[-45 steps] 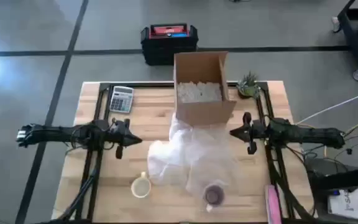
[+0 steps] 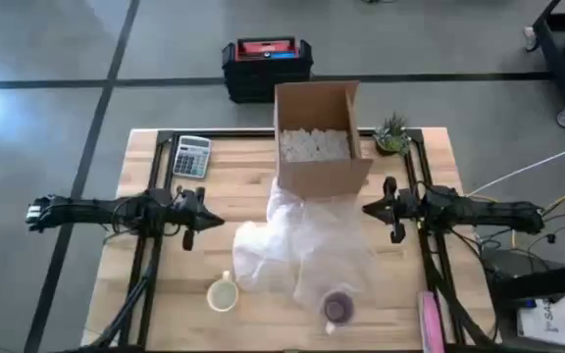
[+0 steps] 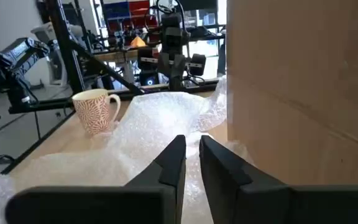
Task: Wrap mug
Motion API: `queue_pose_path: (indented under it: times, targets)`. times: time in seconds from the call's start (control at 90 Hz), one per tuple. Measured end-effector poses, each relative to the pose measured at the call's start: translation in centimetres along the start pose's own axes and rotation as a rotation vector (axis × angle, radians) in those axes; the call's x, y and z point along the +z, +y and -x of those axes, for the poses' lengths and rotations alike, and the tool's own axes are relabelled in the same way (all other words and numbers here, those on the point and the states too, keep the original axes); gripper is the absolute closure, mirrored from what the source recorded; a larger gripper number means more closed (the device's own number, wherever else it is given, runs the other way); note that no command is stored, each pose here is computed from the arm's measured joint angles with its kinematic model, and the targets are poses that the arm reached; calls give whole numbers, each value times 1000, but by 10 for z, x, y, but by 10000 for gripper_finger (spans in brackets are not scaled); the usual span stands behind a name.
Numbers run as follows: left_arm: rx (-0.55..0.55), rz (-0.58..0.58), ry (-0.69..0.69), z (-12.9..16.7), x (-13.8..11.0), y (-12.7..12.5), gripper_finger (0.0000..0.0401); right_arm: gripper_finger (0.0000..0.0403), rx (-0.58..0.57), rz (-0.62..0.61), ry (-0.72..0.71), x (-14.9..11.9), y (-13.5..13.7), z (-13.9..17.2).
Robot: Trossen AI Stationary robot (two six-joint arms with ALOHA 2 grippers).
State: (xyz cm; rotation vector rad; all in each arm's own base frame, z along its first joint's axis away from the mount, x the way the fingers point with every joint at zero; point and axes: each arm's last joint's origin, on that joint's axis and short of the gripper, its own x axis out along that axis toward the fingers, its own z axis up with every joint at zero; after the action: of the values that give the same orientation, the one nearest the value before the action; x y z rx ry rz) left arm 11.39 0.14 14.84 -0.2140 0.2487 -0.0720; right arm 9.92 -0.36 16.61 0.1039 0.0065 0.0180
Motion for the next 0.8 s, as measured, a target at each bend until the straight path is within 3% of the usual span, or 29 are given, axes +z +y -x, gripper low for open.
queue_pose_path:
  times: [0.8]
  targets:
    - [1,0,0,0,0,0,399,371,0,0,0,0,0,0]
